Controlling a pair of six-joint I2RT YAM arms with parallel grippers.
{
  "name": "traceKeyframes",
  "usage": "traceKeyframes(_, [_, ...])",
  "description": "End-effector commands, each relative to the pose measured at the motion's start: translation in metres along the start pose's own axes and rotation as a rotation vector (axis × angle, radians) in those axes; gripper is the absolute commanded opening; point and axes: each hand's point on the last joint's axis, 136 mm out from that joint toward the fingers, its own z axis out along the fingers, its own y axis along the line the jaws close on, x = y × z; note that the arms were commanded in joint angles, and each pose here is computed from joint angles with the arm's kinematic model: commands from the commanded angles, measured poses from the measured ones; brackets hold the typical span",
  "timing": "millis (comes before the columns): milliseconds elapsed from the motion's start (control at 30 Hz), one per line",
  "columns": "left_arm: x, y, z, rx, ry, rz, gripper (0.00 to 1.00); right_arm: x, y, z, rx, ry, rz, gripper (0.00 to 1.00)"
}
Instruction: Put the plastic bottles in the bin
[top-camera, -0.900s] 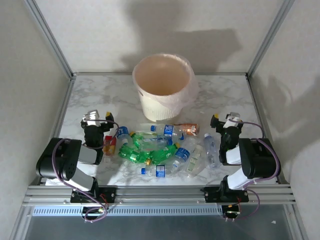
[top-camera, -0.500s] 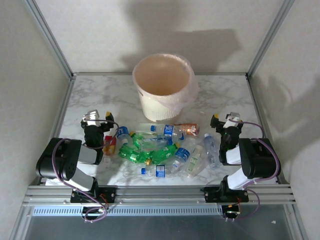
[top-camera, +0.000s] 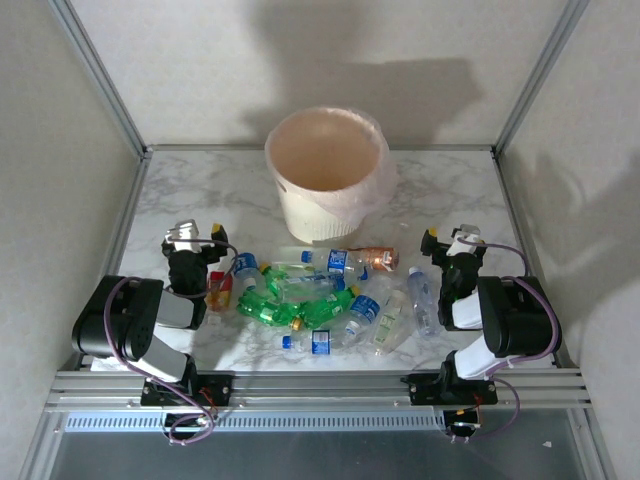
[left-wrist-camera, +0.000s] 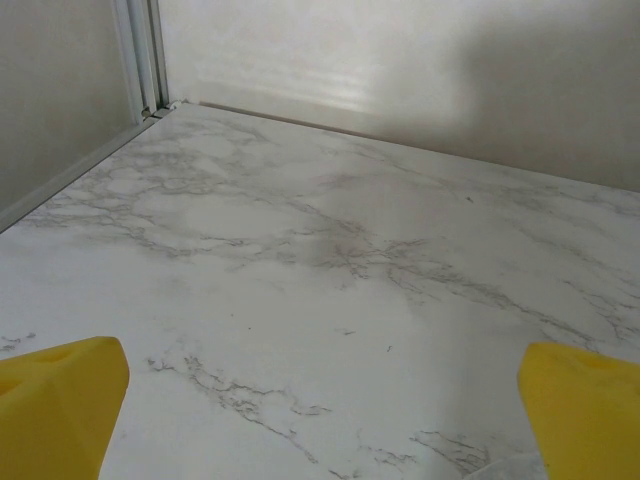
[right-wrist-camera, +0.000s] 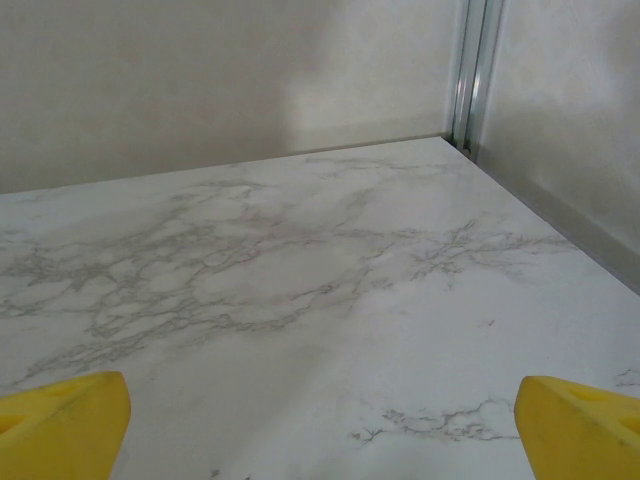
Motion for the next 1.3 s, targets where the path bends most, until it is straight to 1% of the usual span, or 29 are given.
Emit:
traceKeyframes(0, [-0.011,-0.004,0.003,0.002,-0.039,-0.016,0.99,-0.018,-0.003,0.003,0.033,-0.065,0.001,0.99])
traceKeyframes(33, [-0.015,-0.004,0.003,-0.002,-0.053,-0.019,0.99,-0.02,-0.009,0.002,0.077,-0.058,0.021,0.99])
traceKeyframes(67, [-0.021,0.002,0.004,-0.056,-0.049,-0.023,0.99,-0.026,-0.006,-0.005,0.051,-0.091,0.001,0.99])
traceKeyframes(100, [-0.029,0.006,0.009,-0.101,-0.015,-0.025,0.99,-0.034,-0.007,-0.011,0.107,-0.113,-0.016,0.99])
traceKeyframes(133, [-0.049,0.009,0.014,-0.15,-0.012,-0.034,1.0,-0.047,-0.014,-0.017,0.227,-0.111,-0.018,0.99])
traceKeyframes(167, [-0.075,0.017,0.015,-0.225,-0.04,-0.071,1.0,-0.067,-0.019,-0.021,0.312,-0.091,0.056,0.99])
traceKeyframes(200, [-0.095,0.027,0.012,-0.289,-0.059,-0.129,1.0,-0.081,-0.021,-0.024,0.329,-0.049,0.175,0.99])
traceKeyframes(233, [-0.12,0.033,0.01,-0.333,-0.078,-0.22,1.0,-0.092,-0.026,-0.033,0.334,0.01,0.285,0.99])
traceKeyframes(267, [-0.137,0.037,0.005,-0.373,-0.07,-0.289,1.0,-0.102,-0.033,-0.044,0.35,-0.007,0.389,0.99])
traceKeyframes(300, [-0.147,0.035,0.001,-0.373,-0.058,-0.347,0.98,-0.102,-0.037,-0.053,0.348,-0.02,0.45,0.99])
traceKeyframes(333, [-0.158,0.021,-0.001,-0.307,-0.05,-0.403,0.95,-0.106,-0.031,-0.054,0.267,-0.009,0.451,0.99])
traceKeyframes(367, [-0.164,0.004,-0.007,-0.251,-0.047,-0.434,0.93,-0.107,-0.025,-0.051,0.229,0.053,0.454,0.99])
traceKeyframes(433, [-0.174,-0.025,-0.023,-0.192,-0.05,-0.447,0.94,-0.096,-0.026,-0.042,0.319,0.252,0.444,0.99])
traceKeyframes(467, [-0.175,-0.043,-0.03,-0.16,-0.033,-0.439,0.93,-0.089,-0.027,-0.042,0.382,0.373,0.44,0.99])
traceKeyframes(533, [-0.173,-0.078,-0.042,-0.075,0.016,-0.423,0.92,-0.087,-0.03,-0.048,0.49,0.53,0.424,0.99])
traceKeyframes(600, [-0.16,-0.115,-0.057,0.02,0.067,-0.385,0.91,-0.082,-0.028,-0.052,0.5,0.586,0.369,0.99])
traceKeyframes(633, [-0.152,-0.133,-0.067,0.063,0.09,-0.355,0.91,-0.079,-0.024,-0.055,0.461,0.59,0.366,0.99])
traceKeyframes(667, [-0.143,-0.145,-0.074,0.087,0.107,-0.325,0.91,-0.077,-0.016,-0.058,0.39,0.596,0.366,0.99])
traceKeyframes(700, [-0.135,-0.155,-0.082,0.102,0.124,-0.294,0.91,-0.077,-0.002,-0.061,0.284,0.601,0.371,0.99])
traceKeyframes(733, [-0.128,-0.162,-0.089,0.122,0.144,-0.273,0.92,-0.071,0.009,-0.067,0.212,0.628,0.387,0.99])
traceKeyframes(767, [-0.123,-0.166,-0.092,0.136,0.161,-0.269,0.92,-0.063,0.017,-0.074,0.168,0.666,0.396,0.99])
traceKeyframes(800, [-0.117,-0.17,-0.094,0.157,0.186,-0.275,0.92,-0.051,0.022,-0.081,0.138,0.724,0.394,0.96])
traceKeyframes(833, [-0.112,-0.172,-0.096,0.177,0.204,-0.284,0.92,-0.036,0.024,-0.088,0.144,0.787,0.376,0.93])
traceKeyframes(900, [-0.106,-0.176,-0.099,0.213,0.228,-0.298,0.92,-0.01,0.025,-0.099,0.155,0.87,0.339,0.92])
traceKeyframes(1033, [-0.097,-0.186,-0.098,0.244,0.269,-0.292,0.9,0.017,0.041,-0.105,0.099,0.941,0.323,0.92])
traceKeyframes(1200, [-0.086,-0.195,-0.097,0.271,0.311,-0.324,0.86,0.049,0.054,-0.109,0.123,1.036,0.234,0.91])
traceKeyframes(1267, [-0.086,-0.195,-0.098,0.268,0.313,-0.338,0.86,0.062,0.052,-0.112,0.168,1.074,0.209,0.9])
